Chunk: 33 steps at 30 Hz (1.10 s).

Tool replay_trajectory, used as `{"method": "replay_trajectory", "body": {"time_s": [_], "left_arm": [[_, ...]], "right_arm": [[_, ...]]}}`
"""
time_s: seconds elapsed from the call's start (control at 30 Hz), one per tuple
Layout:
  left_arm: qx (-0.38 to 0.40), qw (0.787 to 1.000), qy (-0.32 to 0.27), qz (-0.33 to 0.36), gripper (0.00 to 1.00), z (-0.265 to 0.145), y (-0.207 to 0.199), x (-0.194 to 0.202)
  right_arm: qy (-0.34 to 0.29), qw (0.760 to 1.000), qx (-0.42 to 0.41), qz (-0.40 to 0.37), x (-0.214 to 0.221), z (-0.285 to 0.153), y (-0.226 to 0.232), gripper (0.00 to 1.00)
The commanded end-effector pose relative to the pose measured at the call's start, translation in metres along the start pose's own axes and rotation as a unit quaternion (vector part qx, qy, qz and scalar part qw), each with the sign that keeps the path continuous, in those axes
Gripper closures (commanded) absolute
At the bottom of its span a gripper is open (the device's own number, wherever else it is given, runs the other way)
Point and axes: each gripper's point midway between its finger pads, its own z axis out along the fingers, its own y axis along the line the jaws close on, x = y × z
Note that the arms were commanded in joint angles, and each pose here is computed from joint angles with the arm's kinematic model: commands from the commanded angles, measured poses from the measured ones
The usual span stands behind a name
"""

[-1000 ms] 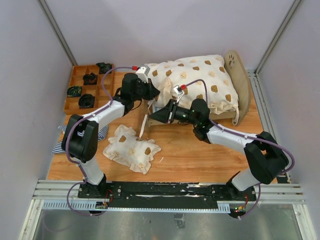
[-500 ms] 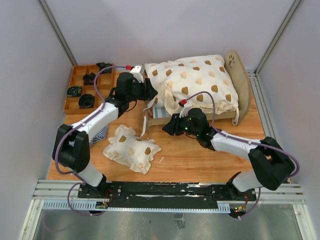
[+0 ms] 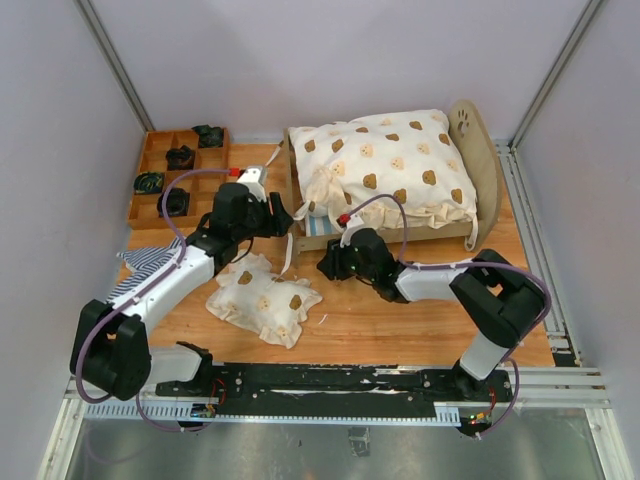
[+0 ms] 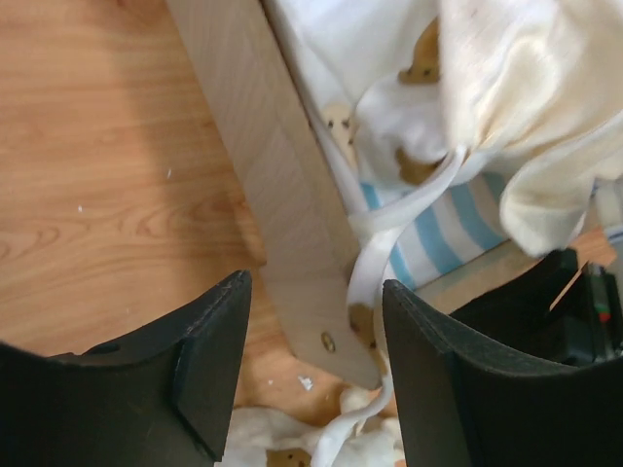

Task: Set up the pet bed

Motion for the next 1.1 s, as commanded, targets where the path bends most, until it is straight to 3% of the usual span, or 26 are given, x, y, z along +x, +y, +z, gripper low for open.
{"method": "replay_trajectory", "body": {"time_s": [0.0,0.23,0.5,0.73,1.07], "left_arm": [[0.001,1.000,-0.023,-0.017,0.40,-0.001,0.002,-0.001],[0.028,0.999,-0.020,-0.034,0.39,0.008,-0.008,0.001],[-0.003,0.998,-0.018,-0.060,0.39,0.013,0.004,0.010],[-0.064,0.991,-0.064,-0.098,0.38,-0.008,0.022,-0.006],[-0.072,0.989,-0.065,-0.116,0.38,-0.018,0.037,0.034]], "right_arm": [[-0.077,0.997,0.004,-0.023,-0.045,0.021,0.009,0.62],[-0.089,0.995,0.033,-0.010,-0.064,0.053,0.004,0.58],[-0.083,0.988,0.102,0.077,-0.046,0.082,-0.005,0.58],[-0.054,0.979,0.190,0.057,-0.027,0.103,-0.003,0.58],[-0.051,0.953,0.298,-0.006,0.000,0.101,-0.021,0.60]]}}
